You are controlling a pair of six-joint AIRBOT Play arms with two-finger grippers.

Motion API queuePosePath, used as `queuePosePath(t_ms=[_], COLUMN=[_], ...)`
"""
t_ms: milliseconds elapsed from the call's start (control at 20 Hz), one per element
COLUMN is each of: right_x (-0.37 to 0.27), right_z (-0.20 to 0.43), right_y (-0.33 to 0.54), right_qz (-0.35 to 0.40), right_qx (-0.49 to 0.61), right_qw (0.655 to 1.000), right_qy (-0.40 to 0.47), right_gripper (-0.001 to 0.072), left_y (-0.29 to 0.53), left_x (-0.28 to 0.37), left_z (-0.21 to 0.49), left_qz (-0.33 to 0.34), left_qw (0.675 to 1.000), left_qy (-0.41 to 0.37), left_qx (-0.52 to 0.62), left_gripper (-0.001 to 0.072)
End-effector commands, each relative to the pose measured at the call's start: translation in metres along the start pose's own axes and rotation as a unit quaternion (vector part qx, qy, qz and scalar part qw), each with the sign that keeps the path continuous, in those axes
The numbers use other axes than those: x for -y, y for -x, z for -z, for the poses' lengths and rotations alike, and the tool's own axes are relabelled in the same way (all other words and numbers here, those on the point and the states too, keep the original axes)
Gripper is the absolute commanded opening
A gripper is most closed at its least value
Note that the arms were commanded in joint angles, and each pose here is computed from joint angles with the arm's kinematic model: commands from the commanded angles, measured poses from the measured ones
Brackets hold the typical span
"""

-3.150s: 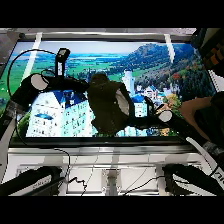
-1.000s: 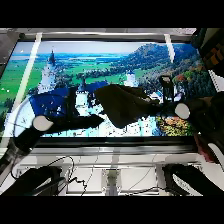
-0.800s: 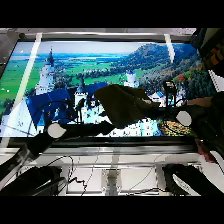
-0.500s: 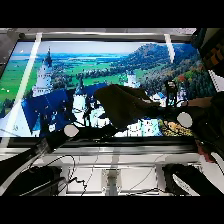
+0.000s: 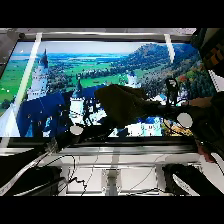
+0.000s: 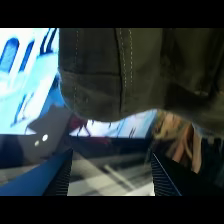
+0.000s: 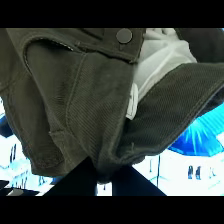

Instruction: Fold the clothes and pants, and hang the long-sleeved shirts on hangers.

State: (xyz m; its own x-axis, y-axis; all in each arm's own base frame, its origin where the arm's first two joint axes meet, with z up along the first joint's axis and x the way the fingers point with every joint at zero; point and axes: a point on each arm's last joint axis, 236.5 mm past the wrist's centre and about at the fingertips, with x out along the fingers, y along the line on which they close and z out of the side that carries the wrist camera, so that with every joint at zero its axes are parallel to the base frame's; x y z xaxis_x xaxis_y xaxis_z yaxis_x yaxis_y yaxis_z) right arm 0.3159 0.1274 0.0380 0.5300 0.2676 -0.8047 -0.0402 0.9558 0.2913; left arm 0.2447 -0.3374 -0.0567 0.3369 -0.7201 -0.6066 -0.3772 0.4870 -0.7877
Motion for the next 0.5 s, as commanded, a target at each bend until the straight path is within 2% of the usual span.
queuePosePath(t_ms=[0,50,100,150,350,450], right_x=[0.0,0.0,0.0,0.0,0.0,0.0], right_z=[-0.004,-0.004,-0.004,-0.004,-0.004,-0.004], right_y=[0.0,0.0,0.0,0.0,0.0,0.0], right_qz=[0.001,0.001,0.001,0.001,0.001,0.001], right_qx=[0.008,0.009,0.009,0.008,0.008,0.008], right_qw=[1.0,1.0,1.0,1.0,1.0,1.0], right_qy=[0.003,0.003,0.003,0.003,0.003,0.004], right_gripper=[0.0051,0.0051,0.0051,0.0051,0.0051,0.0051], left_y=[-0.009,-0.015,-0.02,-0.027,-0.046,-0.051], left_x=[-0.008,-0.01,-0.011,-0.009,0.003,0.003], left_z=[0.0,0.005,0.011,0.014,0.005,-0.003], left_qz=[-0.013,-0.018,-0.021,-0.023,-0.021,-0.021], left_qw=[1.0,1.0,1.0,1.0,1.0,0.999], left_qy=[0.009,0.009,0.008,0.007,0.01,0.039], left_qx=[0.015,0.004,-0.006,-0.013,-0.007,0.009], left_gripper=[0.0504,0.0521,0.0579,0.0601,0.0601,0.06])
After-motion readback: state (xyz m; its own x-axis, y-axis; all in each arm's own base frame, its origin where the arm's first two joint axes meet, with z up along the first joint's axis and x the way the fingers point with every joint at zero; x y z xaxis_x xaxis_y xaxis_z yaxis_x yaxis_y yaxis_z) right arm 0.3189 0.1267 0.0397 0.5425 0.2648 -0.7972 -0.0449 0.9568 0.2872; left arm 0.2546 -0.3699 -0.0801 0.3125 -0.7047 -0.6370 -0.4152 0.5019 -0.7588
